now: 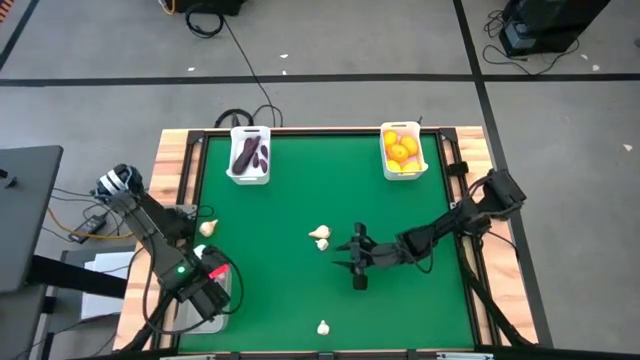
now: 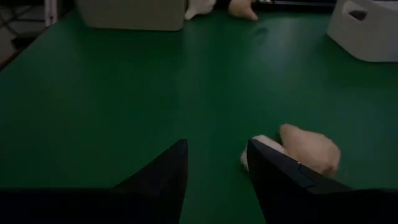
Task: Sort produce into baskets
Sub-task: Put the top left big garlic into the gray bin
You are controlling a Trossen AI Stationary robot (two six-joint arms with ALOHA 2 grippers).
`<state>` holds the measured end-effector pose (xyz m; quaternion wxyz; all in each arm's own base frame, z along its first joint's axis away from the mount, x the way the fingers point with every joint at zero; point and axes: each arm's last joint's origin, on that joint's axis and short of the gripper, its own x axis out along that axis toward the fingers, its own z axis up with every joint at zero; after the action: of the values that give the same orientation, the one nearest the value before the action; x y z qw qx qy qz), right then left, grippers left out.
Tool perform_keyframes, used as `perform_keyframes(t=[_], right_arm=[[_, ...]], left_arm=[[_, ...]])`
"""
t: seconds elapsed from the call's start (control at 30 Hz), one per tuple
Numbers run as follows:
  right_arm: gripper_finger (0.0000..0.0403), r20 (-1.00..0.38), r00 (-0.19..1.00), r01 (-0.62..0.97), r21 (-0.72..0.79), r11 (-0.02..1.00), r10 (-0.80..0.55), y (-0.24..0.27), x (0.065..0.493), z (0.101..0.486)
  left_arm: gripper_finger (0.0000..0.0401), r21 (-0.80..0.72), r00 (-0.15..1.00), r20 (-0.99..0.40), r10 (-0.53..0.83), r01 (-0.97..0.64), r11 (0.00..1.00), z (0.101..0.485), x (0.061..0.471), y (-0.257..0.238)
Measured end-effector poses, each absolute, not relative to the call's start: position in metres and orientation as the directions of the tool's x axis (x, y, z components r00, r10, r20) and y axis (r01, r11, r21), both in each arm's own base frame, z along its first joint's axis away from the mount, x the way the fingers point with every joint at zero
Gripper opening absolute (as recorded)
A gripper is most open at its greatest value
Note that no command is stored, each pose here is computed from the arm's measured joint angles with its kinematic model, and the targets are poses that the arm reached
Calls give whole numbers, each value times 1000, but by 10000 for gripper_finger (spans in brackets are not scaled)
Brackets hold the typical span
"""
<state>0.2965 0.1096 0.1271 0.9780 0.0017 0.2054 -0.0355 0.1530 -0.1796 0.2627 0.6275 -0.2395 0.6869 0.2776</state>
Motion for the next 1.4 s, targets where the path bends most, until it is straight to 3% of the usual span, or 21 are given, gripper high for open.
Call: perform_keyframes(t=[0.1, 0.27, 0.43, 0.53, 0.8, 1.0, 1.4], right_arm=[[176, -388, 917, 100, -3, 995, -93, 102, 302, 130], [176, -378, 919, 120, 11, 993, -107, 88, 312, 135], [176, -380, 922, 99, 38, 994, -77, 79, 317, 137], [176, -384, 921, 96, 41, 995, -73, 76, 317, 137], [176, -387, 920, 76, 16, 997, -63, 74, 318, 136], [176, -398, 916, 56, 3, 998, -51, 74, 318, 135], [176, -389, 920, 39, -8, 999, -39, 69, 320, 137]], left_arm=[[278, 124, -110, -992, 67, -679, 724, 261, 151, -176], [280, 261, -142, -962, 234, -730, 631, 264, 153, -155], [271, 252, -118, -963, 244, -719, 647, 264, 165, -133], [269, 304, -172, -950, 260, -702, 644, 260, 172, -113], [269, 360, -305, -927, 217, -564, 744, 227, 183, -61], [269, 353, -409, -905, 118, -565, 746, 200, 178, -26], [269, 319, -444, -895, 45, -565, 761, 184, 174, 7]])
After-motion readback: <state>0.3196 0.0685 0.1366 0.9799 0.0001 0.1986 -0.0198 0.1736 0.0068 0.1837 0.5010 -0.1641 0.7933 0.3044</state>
